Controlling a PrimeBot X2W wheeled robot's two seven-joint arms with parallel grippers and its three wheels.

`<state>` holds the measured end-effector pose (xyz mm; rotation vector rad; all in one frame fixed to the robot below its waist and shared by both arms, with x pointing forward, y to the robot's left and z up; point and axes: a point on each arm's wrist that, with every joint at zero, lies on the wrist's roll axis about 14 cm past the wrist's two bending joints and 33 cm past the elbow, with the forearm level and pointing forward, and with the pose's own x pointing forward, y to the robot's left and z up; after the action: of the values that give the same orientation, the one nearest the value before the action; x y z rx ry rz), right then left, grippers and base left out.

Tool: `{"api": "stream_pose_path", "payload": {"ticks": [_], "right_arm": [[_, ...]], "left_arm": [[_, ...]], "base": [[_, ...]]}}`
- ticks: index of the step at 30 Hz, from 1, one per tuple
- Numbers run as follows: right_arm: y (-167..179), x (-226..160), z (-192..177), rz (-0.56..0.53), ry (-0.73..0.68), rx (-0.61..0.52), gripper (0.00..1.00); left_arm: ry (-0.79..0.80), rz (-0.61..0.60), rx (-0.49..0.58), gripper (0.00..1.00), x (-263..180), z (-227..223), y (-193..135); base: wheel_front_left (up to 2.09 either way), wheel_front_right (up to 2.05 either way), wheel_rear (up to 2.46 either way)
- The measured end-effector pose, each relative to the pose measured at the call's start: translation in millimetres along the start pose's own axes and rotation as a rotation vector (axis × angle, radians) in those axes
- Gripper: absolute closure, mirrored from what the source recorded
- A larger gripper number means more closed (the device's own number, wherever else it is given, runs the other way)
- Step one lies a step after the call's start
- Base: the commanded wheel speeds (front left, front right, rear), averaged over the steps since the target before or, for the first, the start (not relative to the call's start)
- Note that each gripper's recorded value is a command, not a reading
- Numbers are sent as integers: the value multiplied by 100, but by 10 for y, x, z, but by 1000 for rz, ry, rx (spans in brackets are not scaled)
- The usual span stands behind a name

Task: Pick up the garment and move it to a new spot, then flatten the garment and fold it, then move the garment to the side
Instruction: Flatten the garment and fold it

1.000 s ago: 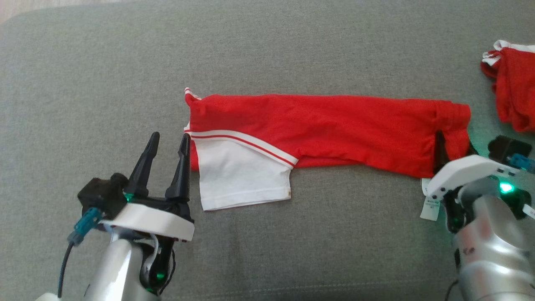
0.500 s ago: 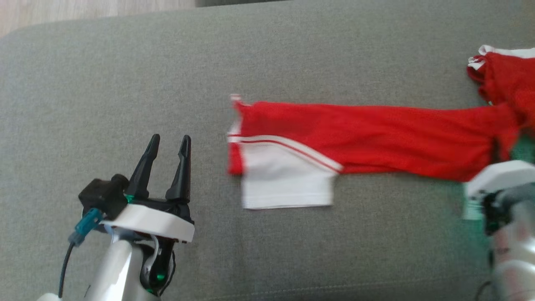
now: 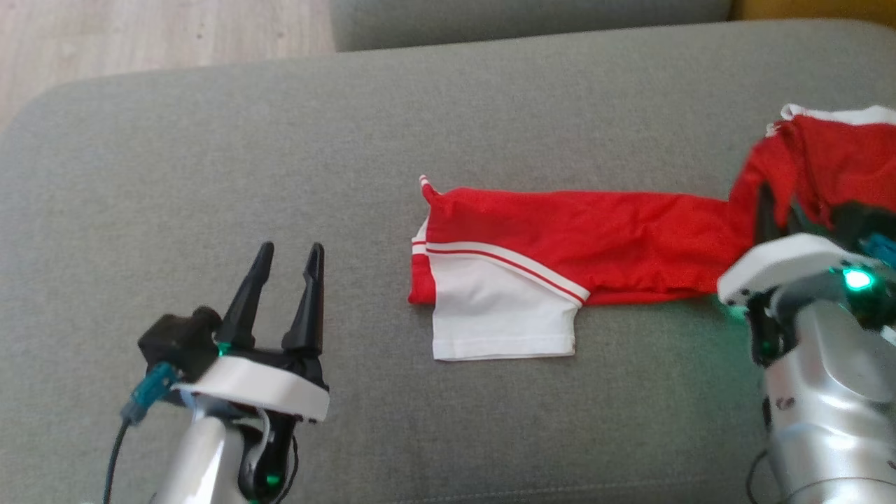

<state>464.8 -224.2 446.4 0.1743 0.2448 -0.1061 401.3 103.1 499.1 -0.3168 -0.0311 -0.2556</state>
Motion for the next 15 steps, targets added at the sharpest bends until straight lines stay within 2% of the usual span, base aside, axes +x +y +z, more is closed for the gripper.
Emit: {"api": "stream_pose_path", "payload": {"ticks": [2,6,11,14,15], "right_arm": [[230,18,111,66,-22,9,100],[918,-31,206,265,-26,81,100],[1616,-269,22,473,41,144,100],[1930,-391,-104,565,87,164,100],[1930,-391,-104,565,87,164,100]], "left_arm": [[-1,6,1,0,-57,7,8],[-9,25,-3,0,-158,44,43],[-28,58,4,0,-255,116,130],[-29,82,3,0,-328,124,189],[-29,82,3,0,-328,124,189]], "base": [[0,0,0],[0,0,0],[0,0,0],[0,0,0],[0,0,0]]}}
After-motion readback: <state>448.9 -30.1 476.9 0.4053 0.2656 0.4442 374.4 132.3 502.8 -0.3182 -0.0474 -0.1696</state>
